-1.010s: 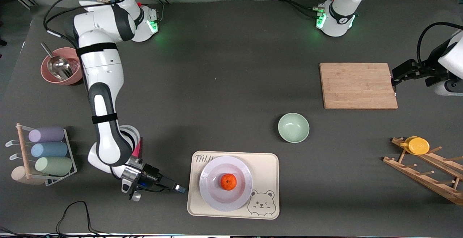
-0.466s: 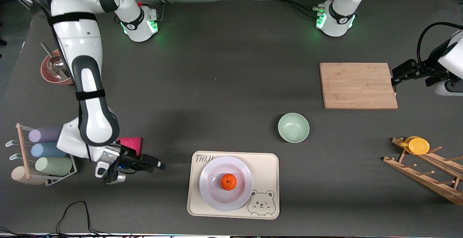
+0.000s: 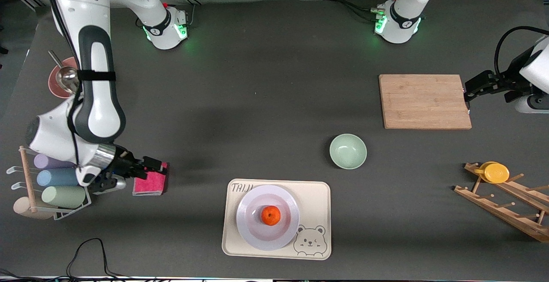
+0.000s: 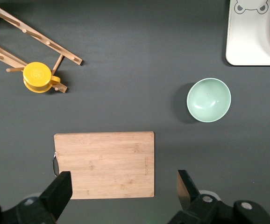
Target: Place orange and plate with both arms
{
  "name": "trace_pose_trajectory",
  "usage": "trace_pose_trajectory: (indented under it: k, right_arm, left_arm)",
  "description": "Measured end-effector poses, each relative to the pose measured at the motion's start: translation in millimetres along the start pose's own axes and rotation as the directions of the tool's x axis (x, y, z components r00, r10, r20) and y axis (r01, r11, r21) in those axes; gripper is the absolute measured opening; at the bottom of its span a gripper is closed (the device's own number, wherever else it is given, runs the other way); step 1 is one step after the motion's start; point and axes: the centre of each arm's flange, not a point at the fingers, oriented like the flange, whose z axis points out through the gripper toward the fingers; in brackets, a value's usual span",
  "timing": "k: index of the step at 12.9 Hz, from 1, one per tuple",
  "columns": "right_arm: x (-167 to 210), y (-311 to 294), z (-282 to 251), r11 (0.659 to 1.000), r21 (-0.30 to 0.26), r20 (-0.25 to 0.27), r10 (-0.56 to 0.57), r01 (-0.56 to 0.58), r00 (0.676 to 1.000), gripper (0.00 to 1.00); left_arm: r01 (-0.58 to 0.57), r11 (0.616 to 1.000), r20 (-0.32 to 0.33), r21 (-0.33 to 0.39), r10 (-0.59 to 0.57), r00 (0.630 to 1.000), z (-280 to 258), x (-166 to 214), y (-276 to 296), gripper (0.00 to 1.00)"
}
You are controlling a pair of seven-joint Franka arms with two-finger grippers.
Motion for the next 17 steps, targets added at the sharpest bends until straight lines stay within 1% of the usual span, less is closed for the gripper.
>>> trace_pose_trajectory:
  k: [2,4,6,7,9,11,12,17]
  right_arm:
    - [-9.6,-5.3,-32.9,0.994,-0.091,0.045,0.062,-0.058,0.997,1.0]
    - [-16.3,-14.2,-55.0,0.978,-0.184,0.069,0.109,-0.095,0.992,1.0]
    - [-17.9,-21.0,-79.5,0.959,-0.276,0.075,0.081,-0.057,0.994,1.0]
    - [-16.3,-22.4,-96.5,0.951,-0.307,0.086,0.061,-0.031,0.994,1.0]
    - [-7.9,-24.2,-140.8,0.943,-0.334,0.102,0.044,-0.007,0.994,1.0]
    - [1.8,-25.0,-178.8,0.939,-0.343,0.092,0.023,0.01,0.996,1.0]
    - [4.4,-25.4,-188.9,0.939,-0.344,0.088,0.011,0.02,0.996,1.0]
    - [7.8,-30.6,-188.5,0.935,-0.352,0.092,-0.003,0.036,0.996,1.0]
  left_arm:
    - [0.0,1.0,0.0,0.0,0.0,1.0,0.1,0.0,0.0,1.0]
    - [0.0,1.0,0.0,0.0,0.0,1.0,0.1,0.0,0.0,1.0]
    - [0.0,1.0,0.0,0.0,0.0,1.0,0.1,0.0,-0.1,1.0]
    - [0.0,1.0,0.0,0.0,0.0,1.0,0.1,0.0,-0.1,1.0]
    - [0.0,1.0,0.0,0.0,0.0,1.0,0.1,0.0,-0.1,1.0]
    - [0.0,1.0,0.0,0.0,0.0,1.0,0.1,0.0,-0.1,1.0]
    - [0.0,1.0,0.0,0.0,0.0,1.0,0.1,0.0,-0.1,1.0]
    - [0.0,1.0,0.0,0.0,0.0,1.0,0.1,0.0,-0.1,1.0]
